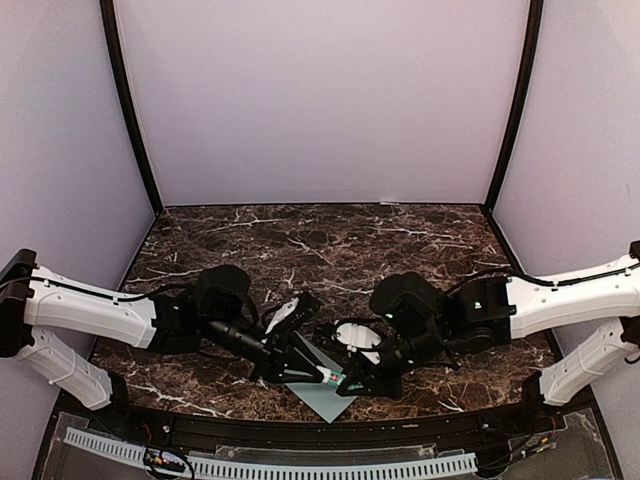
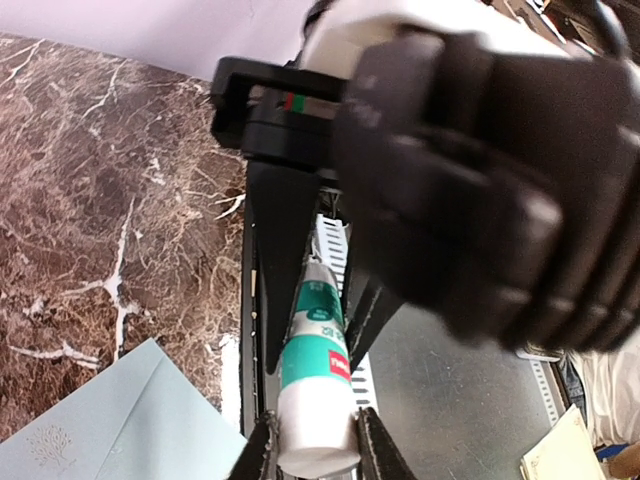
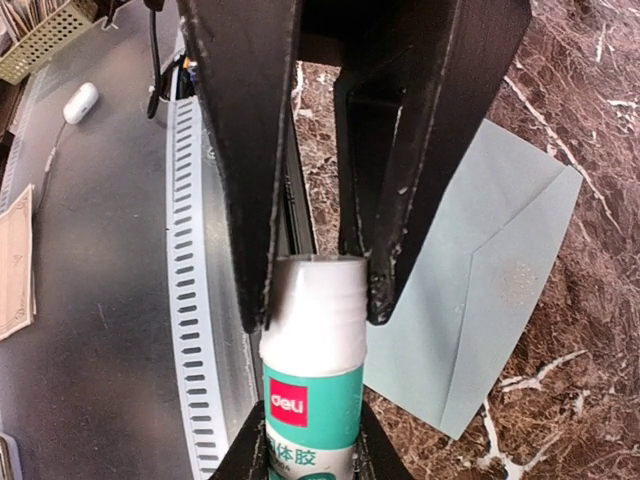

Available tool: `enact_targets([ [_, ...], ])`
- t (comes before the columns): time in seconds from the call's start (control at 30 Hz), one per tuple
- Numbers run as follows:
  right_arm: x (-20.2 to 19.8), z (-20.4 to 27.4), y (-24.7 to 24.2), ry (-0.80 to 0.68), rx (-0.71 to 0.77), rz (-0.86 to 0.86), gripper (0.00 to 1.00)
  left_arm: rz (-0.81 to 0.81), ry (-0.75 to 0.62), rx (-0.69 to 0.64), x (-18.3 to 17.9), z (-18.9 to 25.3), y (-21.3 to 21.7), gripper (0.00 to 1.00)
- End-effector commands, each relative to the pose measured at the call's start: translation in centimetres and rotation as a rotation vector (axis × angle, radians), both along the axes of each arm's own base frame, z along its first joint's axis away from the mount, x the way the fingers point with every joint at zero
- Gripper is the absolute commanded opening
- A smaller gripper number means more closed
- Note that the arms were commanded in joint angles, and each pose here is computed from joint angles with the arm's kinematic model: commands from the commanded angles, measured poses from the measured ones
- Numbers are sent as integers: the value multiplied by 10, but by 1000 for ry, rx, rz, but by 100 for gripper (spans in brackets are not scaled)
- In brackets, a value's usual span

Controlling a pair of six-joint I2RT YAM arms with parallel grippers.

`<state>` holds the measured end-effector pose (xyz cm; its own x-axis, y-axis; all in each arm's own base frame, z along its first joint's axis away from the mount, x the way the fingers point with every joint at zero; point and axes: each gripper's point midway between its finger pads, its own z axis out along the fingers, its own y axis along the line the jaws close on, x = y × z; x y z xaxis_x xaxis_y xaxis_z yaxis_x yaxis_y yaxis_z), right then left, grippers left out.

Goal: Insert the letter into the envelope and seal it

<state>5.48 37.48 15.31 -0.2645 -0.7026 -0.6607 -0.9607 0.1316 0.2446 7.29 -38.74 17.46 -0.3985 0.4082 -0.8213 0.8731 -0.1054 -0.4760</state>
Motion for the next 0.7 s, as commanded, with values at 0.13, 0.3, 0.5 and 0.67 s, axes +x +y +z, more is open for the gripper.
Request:
enact_targets([
  [0.13, 64, 87, 55, -498, 321, -124, 0, 19, 53, -104, 1, 39, -34, 13],
  [0.3, 74, 81, 59, -622, 266, -153, 0, 71, 108, -84, 9, 37, -39, 13],
  [0.5, 69, 79, 69, -784, 225, -144, 0, 98, 177, -117, 12, 43, -41, 13],
  [0.67, 62, 82, 74, -862, 233, -132, 0, 112, 211, -144, 12, 49, -41, 13],
])
